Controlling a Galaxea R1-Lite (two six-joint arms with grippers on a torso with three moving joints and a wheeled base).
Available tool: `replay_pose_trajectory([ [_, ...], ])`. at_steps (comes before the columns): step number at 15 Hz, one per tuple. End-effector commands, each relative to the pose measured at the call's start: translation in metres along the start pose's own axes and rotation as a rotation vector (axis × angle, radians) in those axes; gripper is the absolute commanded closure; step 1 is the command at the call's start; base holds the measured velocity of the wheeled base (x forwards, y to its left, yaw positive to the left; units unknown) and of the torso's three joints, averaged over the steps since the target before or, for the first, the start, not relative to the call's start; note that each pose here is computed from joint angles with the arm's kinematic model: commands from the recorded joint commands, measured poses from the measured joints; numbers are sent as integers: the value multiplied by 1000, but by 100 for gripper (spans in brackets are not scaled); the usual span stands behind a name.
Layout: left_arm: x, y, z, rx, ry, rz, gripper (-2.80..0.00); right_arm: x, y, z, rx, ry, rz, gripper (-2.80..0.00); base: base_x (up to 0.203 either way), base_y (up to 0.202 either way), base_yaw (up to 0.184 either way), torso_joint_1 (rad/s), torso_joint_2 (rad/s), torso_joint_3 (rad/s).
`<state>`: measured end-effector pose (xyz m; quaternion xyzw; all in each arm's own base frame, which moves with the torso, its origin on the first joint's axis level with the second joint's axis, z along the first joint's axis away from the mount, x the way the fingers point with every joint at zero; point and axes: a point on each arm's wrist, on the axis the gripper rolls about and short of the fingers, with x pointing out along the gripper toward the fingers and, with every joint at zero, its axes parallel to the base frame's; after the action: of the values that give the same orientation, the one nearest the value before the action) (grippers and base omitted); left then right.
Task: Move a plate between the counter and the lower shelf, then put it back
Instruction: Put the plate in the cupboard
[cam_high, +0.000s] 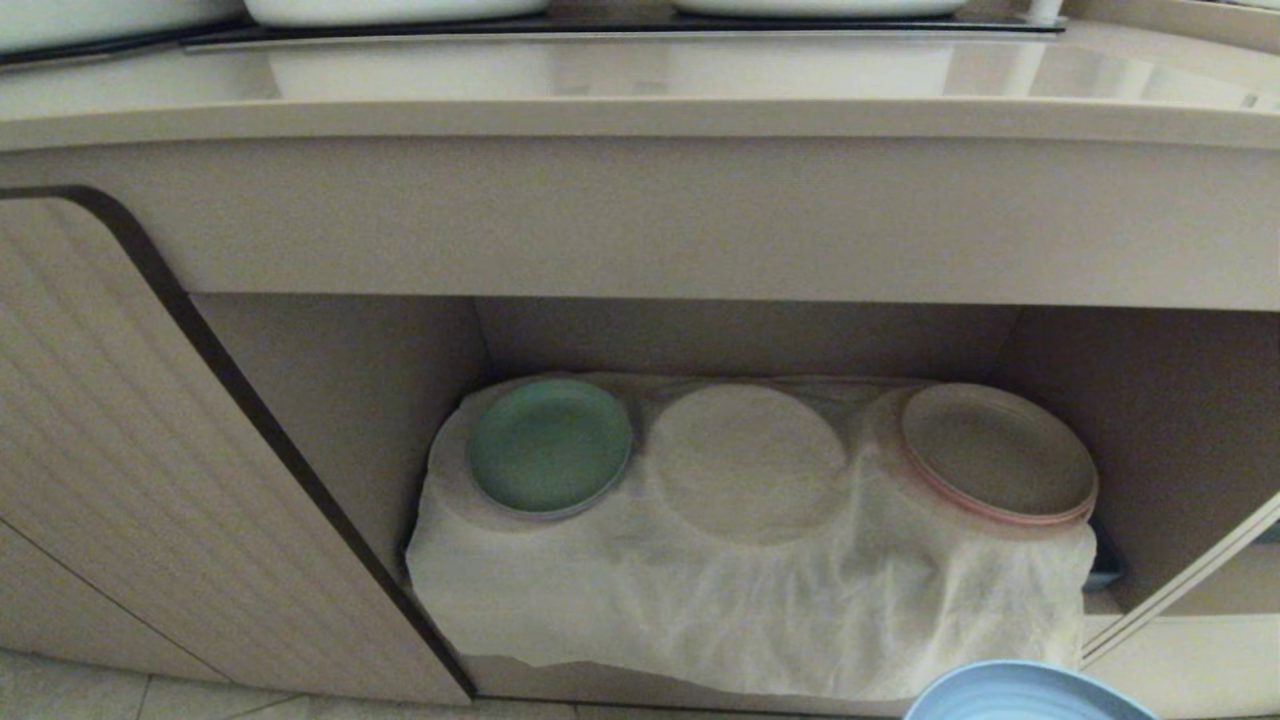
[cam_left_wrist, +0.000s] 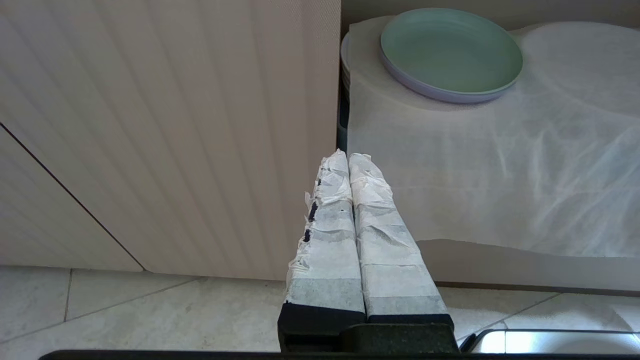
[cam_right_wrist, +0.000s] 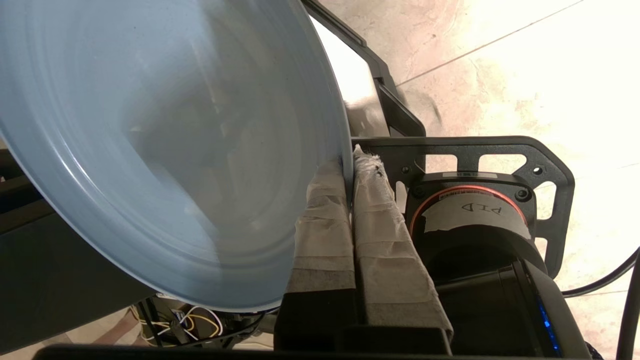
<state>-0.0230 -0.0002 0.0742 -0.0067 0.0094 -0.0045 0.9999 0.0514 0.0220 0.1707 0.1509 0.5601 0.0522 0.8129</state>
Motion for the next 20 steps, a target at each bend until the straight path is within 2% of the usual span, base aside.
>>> replay_pose_trajectory([
  [1, 0, 0, 0, -2, 0, 1, 0, 1, 0, 0, 3, 9, -4, 0, 0, 0, 0, 0, 0, 0],
  [12, 0, 0, 0, 0, 0, 0, 0, 11, 1, 4, 8, -9, 8, 0, 0, 0, 0, 0, 0, 0],
  [20, 0, 0, 0, -1, 0, 0, 0, 37, 17, 37, 8, -1, 6, 0, 0, 0, 0, 0, 0, 0],
])
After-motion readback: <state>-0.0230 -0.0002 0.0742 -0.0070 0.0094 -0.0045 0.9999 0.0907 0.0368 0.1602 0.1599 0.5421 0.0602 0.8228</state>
